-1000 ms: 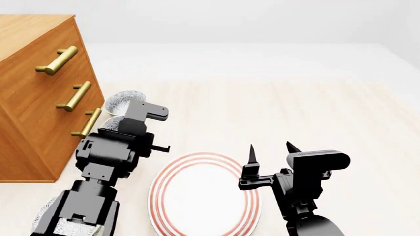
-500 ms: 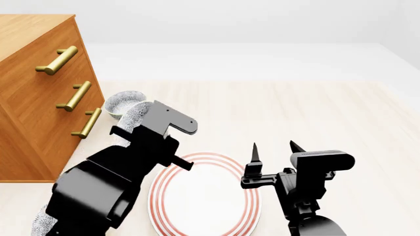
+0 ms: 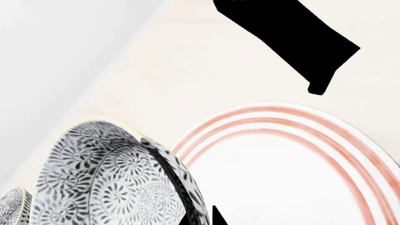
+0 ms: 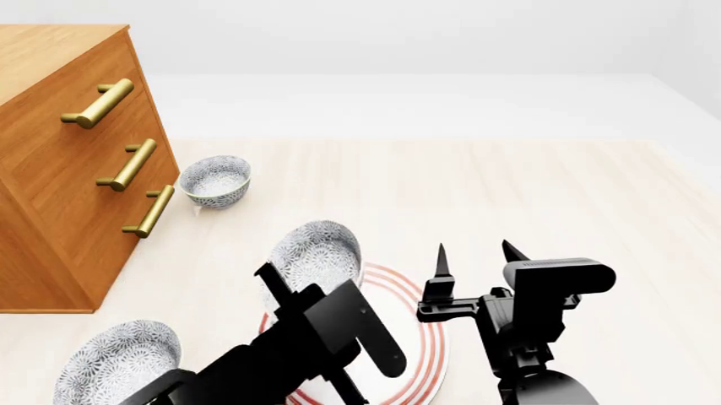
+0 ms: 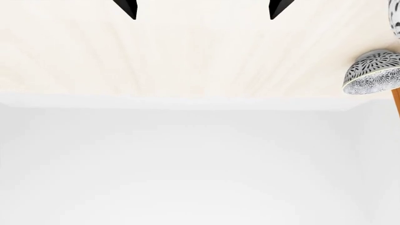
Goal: Put the bowl in the middle on the plate.
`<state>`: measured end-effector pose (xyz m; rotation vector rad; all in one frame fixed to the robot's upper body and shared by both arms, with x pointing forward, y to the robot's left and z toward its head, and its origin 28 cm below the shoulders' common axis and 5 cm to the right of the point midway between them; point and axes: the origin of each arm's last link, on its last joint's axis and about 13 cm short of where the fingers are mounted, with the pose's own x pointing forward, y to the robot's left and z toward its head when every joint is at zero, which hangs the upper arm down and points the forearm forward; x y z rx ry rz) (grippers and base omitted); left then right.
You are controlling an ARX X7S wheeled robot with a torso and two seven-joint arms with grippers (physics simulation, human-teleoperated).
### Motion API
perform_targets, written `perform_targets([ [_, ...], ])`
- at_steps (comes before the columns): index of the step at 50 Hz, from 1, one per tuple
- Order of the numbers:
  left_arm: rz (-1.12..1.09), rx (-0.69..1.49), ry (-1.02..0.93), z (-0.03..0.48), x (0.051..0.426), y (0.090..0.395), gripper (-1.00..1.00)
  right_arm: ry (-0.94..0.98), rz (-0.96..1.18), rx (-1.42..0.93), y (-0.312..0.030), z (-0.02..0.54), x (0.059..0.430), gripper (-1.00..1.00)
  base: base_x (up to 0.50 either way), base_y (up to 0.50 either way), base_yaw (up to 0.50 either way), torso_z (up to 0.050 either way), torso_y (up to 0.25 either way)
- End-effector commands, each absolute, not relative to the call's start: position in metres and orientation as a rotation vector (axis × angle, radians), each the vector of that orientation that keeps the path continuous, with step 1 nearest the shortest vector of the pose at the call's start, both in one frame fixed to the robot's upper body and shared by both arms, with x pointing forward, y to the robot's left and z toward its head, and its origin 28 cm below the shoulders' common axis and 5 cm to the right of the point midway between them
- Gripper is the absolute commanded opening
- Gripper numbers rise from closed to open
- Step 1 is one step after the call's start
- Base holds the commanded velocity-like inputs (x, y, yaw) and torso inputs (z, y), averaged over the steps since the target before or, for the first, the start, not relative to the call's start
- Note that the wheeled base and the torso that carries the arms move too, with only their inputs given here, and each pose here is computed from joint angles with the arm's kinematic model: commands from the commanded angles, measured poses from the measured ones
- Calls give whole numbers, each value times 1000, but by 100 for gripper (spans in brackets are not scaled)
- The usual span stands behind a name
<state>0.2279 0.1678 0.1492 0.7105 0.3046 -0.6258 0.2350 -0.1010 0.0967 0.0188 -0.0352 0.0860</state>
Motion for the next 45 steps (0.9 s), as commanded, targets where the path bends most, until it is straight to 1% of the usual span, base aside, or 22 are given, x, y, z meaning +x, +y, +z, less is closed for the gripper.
perform_targets([
  [1,-682,828,244,136,228,162,-100,-38,84,19,-102,98,234,100,0,0,0,0,0],
  [8,-714,910,210,128,229,158,-100,-40,86,19,-101,99,234,100,0,0,0,0,0],
  [17,-727,987,216,128,233,158,-100,-47,86,16,-101,101,233,100,0,0,0,0,1],
  [32,-767,1041,195,120,233,152,-100,-48,86,21,-101,100,233,100,0,0,0,0,0],
  [45,-815,1099,215,111,234,147,-100,-53,86,24,-101,101,232,100,0,0,0,0,1],
])
